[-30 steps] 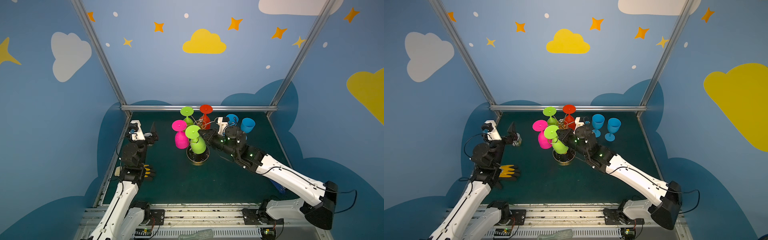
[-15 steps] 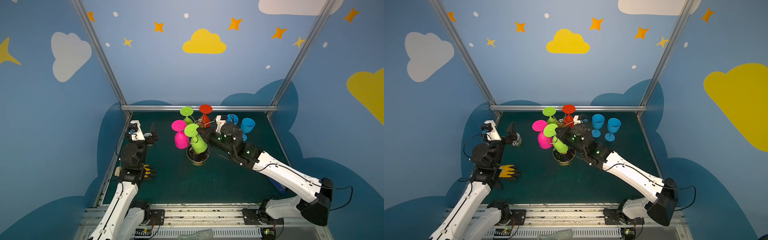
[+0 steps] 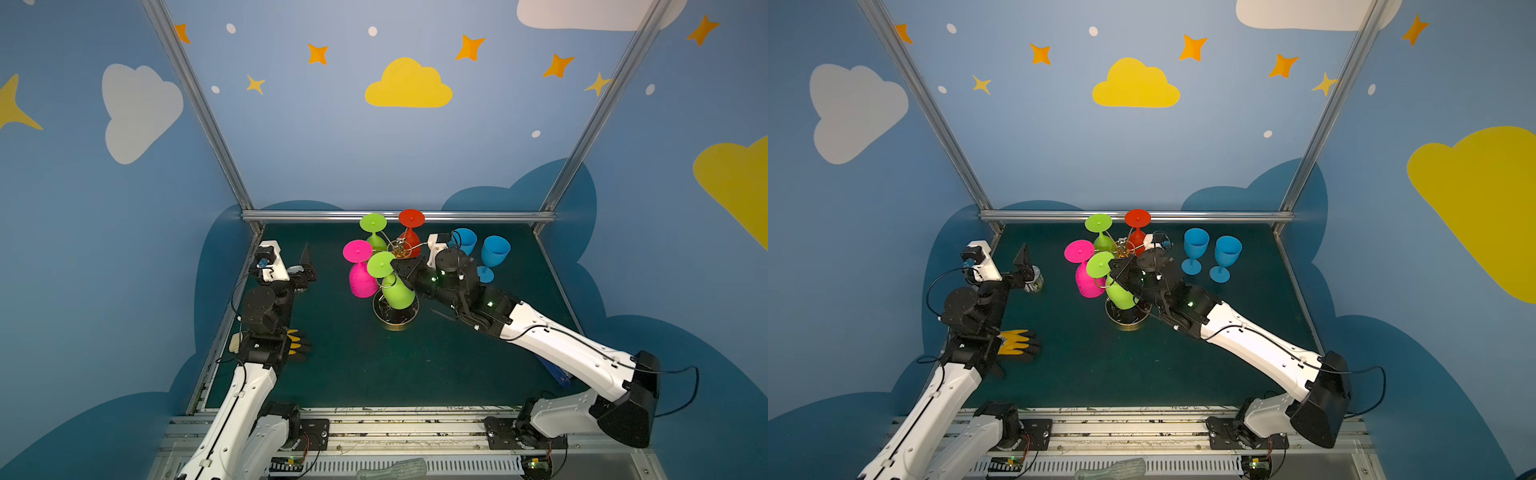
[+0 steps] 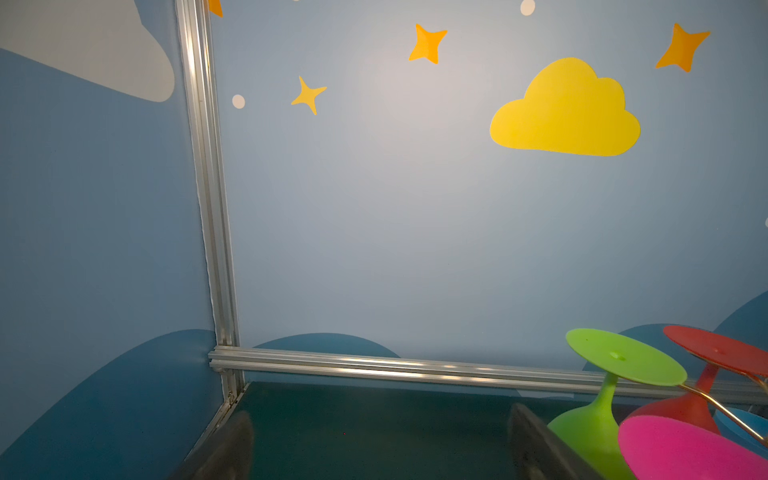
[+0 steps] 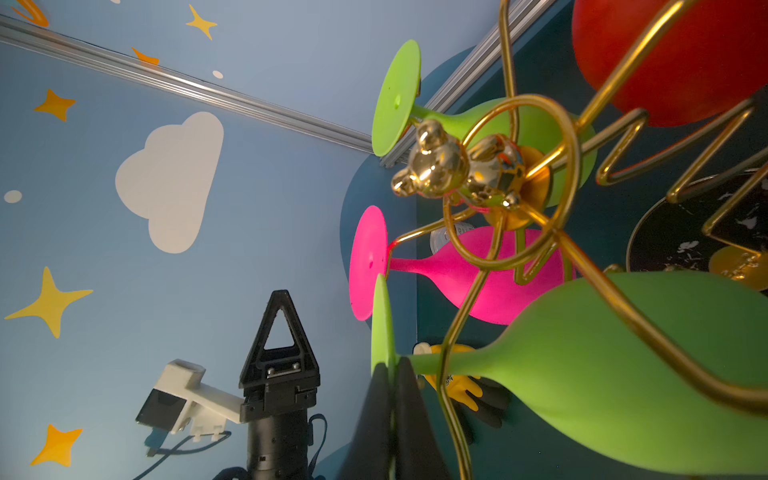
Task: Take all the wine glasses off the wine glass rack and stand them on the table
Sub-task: 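Pull the lime green glass off its rack arm with the right gripper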
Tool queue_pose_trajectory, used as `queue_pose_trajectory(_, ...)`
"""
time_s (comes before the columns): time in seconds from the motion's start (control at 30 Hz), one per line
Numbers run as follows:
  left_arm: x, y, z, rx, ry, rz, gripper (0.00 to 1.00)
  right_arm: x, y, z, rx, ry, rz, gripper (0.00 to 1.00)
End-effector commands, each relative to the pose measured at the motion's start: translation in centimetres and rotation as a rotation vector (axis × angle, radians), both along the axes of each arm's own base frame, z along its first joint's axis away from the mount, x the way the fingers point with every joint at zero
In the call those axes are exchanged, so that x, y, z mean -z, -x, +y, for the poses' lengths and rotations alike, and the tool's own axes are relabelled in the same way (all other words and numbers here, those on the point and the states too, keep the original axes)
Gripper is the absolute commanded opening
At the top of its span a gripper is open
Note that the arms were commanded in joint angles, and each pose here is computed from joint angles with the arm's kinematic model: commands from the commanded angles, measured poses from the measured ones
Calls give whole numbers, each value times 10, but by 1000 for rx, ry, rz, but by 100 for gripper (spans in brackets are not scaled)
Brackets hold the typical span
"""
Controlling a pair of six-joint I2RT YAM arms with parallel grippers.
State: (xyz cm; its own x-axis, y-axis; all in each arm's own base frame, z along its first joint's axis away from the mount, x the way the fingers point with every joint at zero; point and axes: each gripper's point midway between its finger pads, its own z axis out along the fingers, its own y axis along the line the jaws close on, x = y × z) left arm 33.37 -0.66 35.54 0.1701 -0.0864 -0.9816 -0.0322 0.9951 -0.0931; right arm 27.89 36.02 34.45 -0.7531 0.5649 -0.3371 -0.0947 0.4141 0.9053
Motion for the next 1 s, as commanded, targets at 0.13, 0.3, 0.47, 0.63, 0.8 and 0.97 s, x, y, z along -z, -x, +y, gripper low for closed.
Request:
queue_pose_trajectory(0.13, -4, 4, 4, -15, 6, -21, 94, -20, 2, 13, -35, -47, -27, 0)
queue_pose_trajectory(0.3, -4, 4, 4, -15, 6, -22, 94, -18, 10, 18, -76, -41, -17, 0)
queue_pose_trajectory(0.47, -5, 4, 4, -16, 5, -25, 94, -13, 21, 21, -114, -35, -8, 0)
queue_pose_trajectory(0.63, -4, 4, 4, -18, 5, -22, 94, -13, 34, 25, -164, -6, -22, 0)
queue_pose_trajectory(0.8, -4, 4, 4, -17, 3, -20, 94, -9, 51, 30, -245, 22, -32, 0)
queue_pose_trajectory(0.97, -4, 4, 5, -18, 8, -22, 94, -4, 69, 33, -326, 60, -52, 0)
